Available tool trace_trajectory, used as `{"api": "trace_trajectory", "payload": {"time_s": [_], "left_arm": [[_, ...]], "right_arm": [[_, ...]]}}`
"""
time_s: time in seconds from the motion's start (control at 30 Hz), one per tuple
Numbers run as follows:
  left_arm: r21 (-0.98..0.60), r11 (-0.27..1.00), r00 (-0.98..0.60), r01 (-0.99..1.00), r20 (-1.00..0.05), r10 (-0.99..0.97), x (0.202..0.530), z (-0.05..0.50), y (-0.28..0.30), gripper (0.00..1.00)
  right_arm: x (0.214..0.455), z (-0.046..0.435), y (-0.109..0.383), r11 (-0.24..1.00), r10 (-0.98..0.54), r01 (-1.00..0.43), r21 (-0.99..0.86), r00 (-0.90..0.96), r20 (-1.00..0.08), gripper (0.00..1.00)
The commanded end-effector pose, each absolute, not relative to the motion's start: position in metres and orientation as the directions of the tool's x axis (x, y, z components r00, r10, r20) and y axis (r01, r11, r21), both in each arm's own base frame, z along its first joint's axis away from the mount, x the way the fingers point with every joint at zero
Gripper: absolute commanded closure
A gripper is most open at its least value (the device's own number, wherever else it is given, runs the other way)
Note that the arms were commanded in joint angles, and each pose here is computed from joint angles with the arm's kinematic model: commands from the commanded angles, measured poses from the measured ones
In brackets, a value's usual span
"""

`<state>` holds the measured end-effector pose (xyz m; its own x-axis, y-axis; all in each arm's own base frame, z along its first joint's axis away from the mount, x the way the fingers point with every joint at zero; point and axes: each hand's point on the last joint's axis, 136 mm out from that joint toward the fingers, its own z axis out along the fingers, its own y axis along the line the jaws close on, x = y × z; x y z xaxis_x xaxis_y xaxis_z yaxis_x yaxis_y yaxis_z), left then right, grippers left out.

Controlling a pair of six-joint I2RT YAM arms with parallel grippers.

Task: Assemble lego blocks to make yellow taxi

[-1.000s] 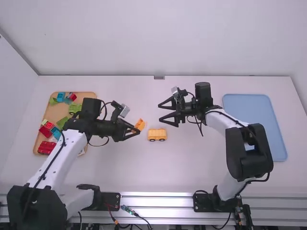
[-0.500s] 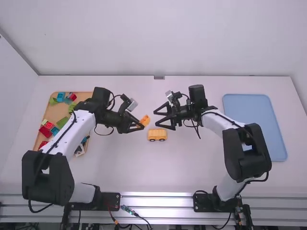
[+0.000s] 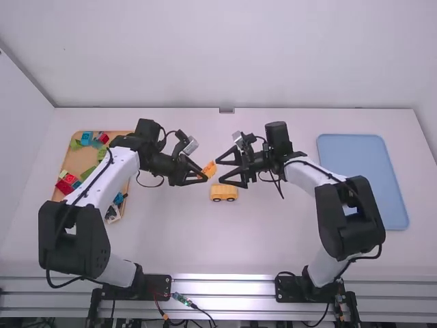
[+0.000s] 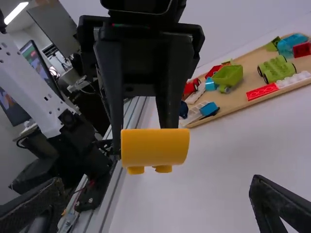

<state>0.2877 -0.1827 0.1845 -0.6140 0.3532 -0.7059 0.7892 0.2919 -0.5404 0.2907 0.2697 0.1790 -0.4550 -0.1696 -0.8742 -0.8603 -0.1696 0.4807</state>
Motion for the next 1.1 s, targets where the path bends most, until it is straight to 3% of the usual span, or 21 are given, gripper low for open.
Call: {"api": "trace_trajectory", "payload": {"time_s": [0.0, 0.23, 0.43, 0.6, 0.9, 1.0, 1.07], "left_arm": [[-0.519, 0.249, -0.575, 0.818, -0.721, 0.387, 0.283, 0.186, -0.195, 0.98], [-0.510, 0.290, -0.587, 0.810, -0.696, 0.414, 0.287, 0.180, -0.206, 0.98], [-0.502, 0.293, -0.582, 0.813, -0.703, 0.409, 0.290, 0.181, -0.206, 0.98], [-0.483, 0.300, -0.568, 0.823, -0.713, 0.412, 0.294, 0.180, -0.206, 0.98], [-0.476, 0.301, -0.563, 0.826, -0.720, 0.406, 0.297, 0.181, -0.206, 0.98], [-0.474, 0.301, -0.561, 0.827, -0.721, 0.407, 0.297, 0.181, -0.207, 0.98], [-0.472, 0.300, -0.558, 0.829, -0.723, 0.406, 0.298, 0.181, -0.207, 0.98]], "right_arm": [[0.278, 0.205, 0.269, -0.284, -0.122, -0.868, 0.407, -0.388, -0.914, 0.01], [0.271, 0.205, 0.276, -0.306, -0.127, -0.867, 0.394, -0.373, -0.919, 0.00], [0.277, 0.203, 0.268, -0.281, -0.122, -0.868, 0.409, -0.391, -0.912, 0.11], [0.276, 0.202, 0.268, -0.282, -0.123, -0.866, 0.412, -0.394, -0.911, 0.14], [0.275, 0.200, 0.268, -0.282, -0.126, -0.862, 0.421, -0.402, -0.907, 0.38], [0.275, 0.200, 0.268, -0.281, -0.125, -0.863, 0.420, -0.401, -0.907, 0.41], [0.275, 0.200, 0.268, -0.281, -0.126, -0.862, 0.423, -0.403, -0.906, 0.55]]}}
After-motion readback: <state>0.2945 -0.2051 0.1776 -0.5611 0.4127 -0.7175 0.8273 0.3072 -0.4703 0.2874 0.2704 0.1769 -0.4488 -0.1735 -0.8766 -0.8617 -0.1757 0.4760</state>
